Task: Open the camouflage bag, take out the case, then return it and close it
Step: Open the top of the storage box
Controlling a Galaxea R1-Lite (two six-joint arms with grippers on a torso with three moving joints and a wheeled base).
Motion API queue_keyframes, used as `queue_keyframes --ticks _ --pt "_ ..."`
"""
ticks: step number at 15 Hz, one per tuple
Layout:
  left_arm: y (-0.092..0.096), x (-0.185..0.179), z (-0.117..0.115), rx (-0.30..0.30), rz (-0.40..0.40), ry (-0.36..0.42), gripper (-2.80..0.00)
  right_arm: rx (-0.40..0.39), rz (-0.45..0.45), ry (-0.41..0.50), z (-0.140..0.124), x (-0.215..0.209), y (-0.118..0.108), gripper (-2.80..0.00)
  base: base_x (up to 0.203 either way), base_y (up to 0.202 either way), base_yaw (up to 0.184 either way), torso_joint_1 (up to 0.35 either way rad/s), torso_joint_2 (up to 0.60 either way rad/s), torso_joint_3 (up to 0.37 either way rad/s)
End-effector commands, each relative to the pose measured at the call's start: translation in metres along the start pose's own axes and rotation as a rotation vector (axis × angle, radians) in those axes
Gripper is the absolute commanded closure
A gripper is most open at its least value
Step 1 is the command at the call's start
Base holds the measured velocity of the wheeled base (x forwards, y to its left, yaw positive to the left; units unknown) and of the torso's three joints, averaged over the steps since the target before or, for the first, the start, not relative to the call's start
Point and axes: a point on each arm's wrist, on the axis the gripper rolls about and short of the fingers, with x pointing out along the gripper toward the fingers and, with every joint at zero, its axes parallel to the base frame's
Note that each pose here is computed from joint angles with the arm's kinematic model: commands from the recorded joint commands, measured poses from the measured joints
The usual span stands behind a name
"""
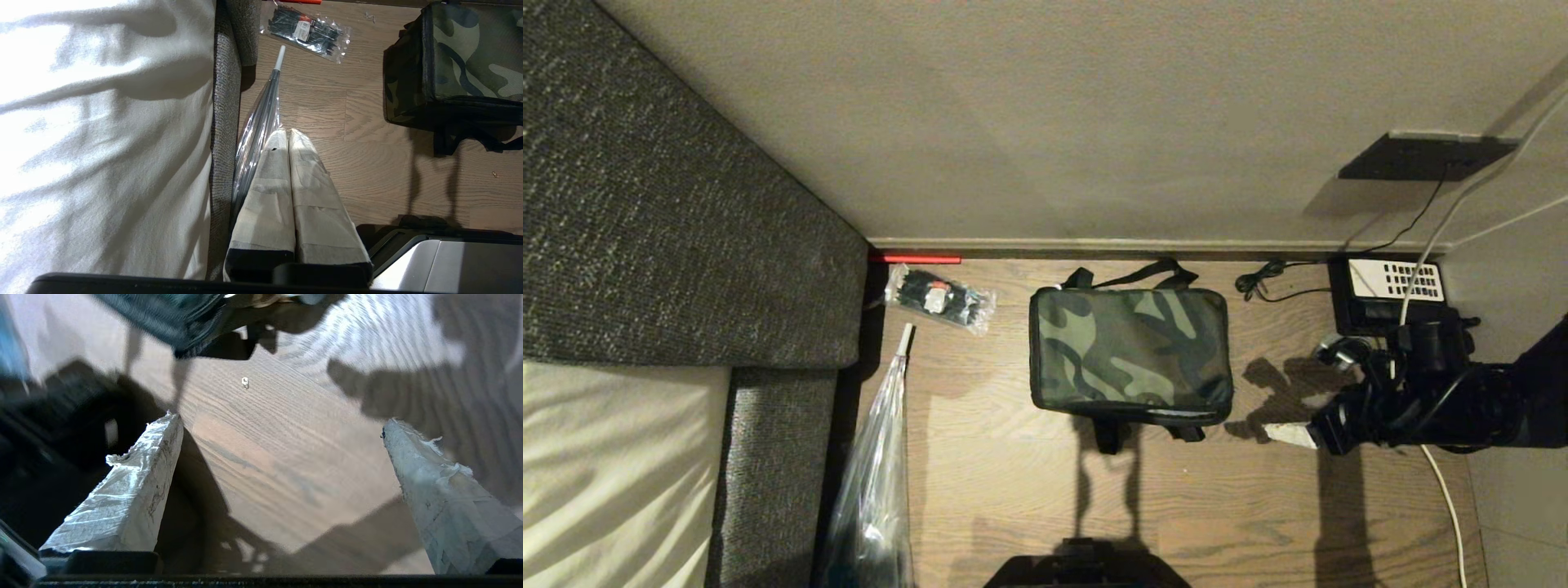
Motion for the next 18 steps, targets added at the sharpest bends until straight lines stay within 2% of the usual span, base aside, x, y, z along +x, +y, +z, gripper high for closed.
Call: queue_keyframes --ticks 1,4,6,8,11,13,16,18 --pt "0.0 0.0 0.0 0.0 0.001 0.002 0.0 -0.039 0.034 0.0 -0.015 0.014 -0.001 -2.8 0.0 0.0 0.0 0.0 0.0 0.0" --pt "0.0 0.0 0.0 0.0 0.001 0.003 0.0 -0.114 0.055 -0.09 -0.022 0.032 -0.007 -2.8 0.0 0.0 0.0 0.0 0.0 0.0" --pt "0.0 0.0 0.0 0.0 0.001 0.003 0.0 -0.169 0.055 -0.095 -0.027 0.036 -0.007 -2.8 0.0 0.0 0.0 0.0 0.0 0.0" --pt "0.0 0.0 0.0 0.0 0.001 0.0 0.0 -0.172 0.112 -0.139 -0.03 0.041 -0.008 -2.8 0.0 0.0 0.0 0.0 0.0 0.0" --pt "0.0 0.0 0.0 0.0 0.001 0.003 0.0 -0.18 0.163 -0.157 -0.039 0.052 -0.008 -2.8 0.0 0.0 0.0 0.0 0.0 0.0" --pt "0.0 0.0 0.0 0.0 0.001 0.003 0.0 -0.184 0.208 -0.224 -0.033 0.059 -0.016 -2.8 0.0 0.0 0.0 0.0 0.0 0.0" --pt "0.0 0.0 0.0 0.0 0.001 0.001 0.0 -0.188 0.236 -0.274 -0.034 0.069 -0.03 -2.8 0.0 0.0 0.0 0.0 0.0 0.0" --pt "0.0 0.0 0.0 0.0 0.001 0.001 0.0 -0.21 0.221 -0.298 -0.032 0.074 -0.041 -2.8 0.0 0.0 0.0 0.0 0.0 0.0"
